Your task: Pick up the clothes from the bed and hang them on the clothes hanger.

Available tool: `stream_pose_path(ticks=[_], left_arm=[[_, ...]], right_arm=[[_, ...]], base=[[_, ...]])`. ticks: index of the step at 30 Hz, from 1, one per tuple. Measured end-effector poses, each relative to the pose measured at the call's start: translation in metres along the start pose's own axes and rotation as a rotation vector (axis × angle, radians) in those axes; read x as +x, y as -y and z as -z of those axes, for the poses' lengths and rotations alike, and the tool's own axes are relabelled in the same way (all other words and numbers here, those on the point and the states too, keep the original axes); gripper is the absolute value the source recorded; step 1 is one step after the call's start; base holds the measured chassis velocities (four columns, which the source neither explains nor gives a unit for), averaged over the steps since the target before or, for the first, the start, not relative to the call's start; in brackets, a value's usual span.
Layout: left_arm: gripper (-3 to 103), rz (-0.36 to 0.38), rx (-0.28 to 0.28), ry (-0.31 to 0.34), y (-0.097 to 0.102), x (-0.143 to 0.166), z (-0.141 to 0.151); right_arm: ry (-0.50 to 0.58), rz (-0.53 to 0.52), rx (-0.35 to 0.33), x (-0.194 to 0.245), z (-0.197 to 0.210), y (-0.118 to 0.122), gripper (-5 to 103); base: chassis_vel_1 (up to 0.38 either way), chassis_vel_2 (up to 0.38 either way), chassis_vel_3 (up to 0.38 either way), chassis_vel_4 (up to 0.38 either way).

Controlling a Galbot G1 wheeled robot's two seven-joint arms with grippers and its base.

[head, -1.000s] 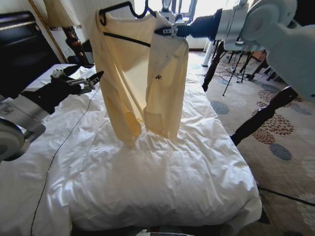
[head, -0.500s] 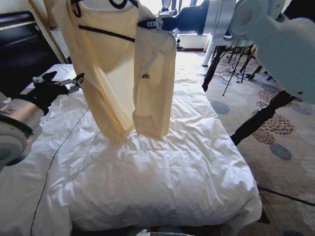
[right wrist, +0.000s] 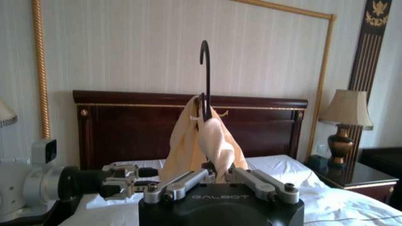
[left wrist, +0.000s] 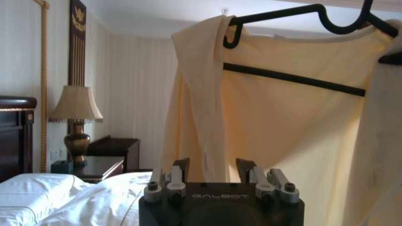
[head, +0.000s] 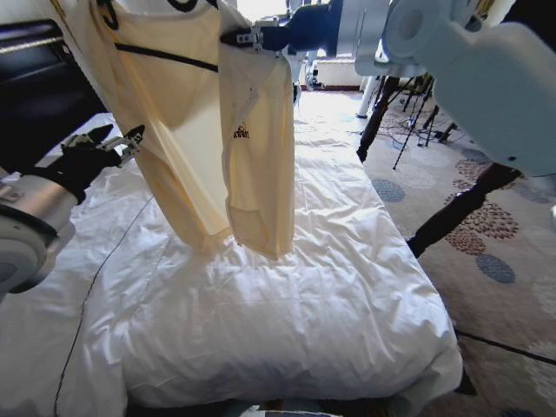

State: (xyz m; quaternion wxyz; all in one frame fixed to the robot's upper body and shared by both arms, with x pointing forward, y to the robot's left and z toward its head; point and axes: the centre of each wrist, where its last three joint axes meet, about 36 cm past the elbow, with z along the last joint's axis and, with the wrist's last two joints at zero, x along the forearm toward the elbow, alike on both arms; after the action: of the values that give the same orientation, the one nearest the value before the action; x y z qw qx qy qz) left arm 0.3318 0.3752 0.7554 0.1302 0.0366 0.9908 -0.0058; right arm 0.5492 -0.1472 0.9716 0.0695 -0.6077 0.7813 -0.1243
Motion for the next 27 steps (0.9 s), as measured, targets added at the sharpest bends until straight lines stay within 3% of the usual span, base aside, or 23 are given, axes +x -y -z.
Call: stream_pose_path(ticks=[1,5,7,10,11,12,13,20,27], left_arm=[[47,0.005,0.002,0.004,-0.003,-0.002,0.0],[42,0.014,0.002,0.01,-0.008,-0.004,0.001],[26,0.018,-0.002,0.018,-0.012,-0.006,0.001],[26,0.016,-0.001,0.018,-0.012,-0.006,0.0],[20,0.013,0.0,0.021,-0.013,-0.005,-0.001],[4,-0.004,-0.001,0.036,-0.012,-0.005,-0.001],[2,-0.007,-0.002,0.039,-0.012,-0.004,-0.001],[0,-0.036,-0.028,0.062,-0.008,-0.003,0.004],[0,-0.172,-0.105,0.14,0.02,0.012,0.021]], right_arm=[[0.0,0.006,0.001,-0.002,0.0,-0.002,0],[0.0,0.017,0.001,-0.004,0.0,-0.006,0],[0.0,0.019,0.001,-0.005,0.0,-0.007,0],[-0.001,0.016,0.0,-0.005,0.0,-0.007,0],[-0.001,0.011,0.0,-0.006,0.0,-0.007,0],[-0.005,-0.019,-0.006,-0.012,-0.004,-0.008,0],[-0.006,-0.026,-0.008,-0.014,-0.006,-0.008,0],[-0.012,-0.063,0.002,-0.022,-0.012,-0.012,0],[-0.023,-0.097,0.016,-0.032,-0.024,-0.016,0]], base=[[0.0,0.0,0.0,0.0],[0.0,0.0,0.0,0.0],[0.0,0.0,0.0,0.0],[0.0,0.0,0.0,0.0],[0.0,0.0,0.0,0.0],[0.0,0.0,0.0,0.0],[0.0,0.0,0.0,0.0],[0.0,0.0,0.0,0.0],[0.0,0.0,0.0,0.0]])
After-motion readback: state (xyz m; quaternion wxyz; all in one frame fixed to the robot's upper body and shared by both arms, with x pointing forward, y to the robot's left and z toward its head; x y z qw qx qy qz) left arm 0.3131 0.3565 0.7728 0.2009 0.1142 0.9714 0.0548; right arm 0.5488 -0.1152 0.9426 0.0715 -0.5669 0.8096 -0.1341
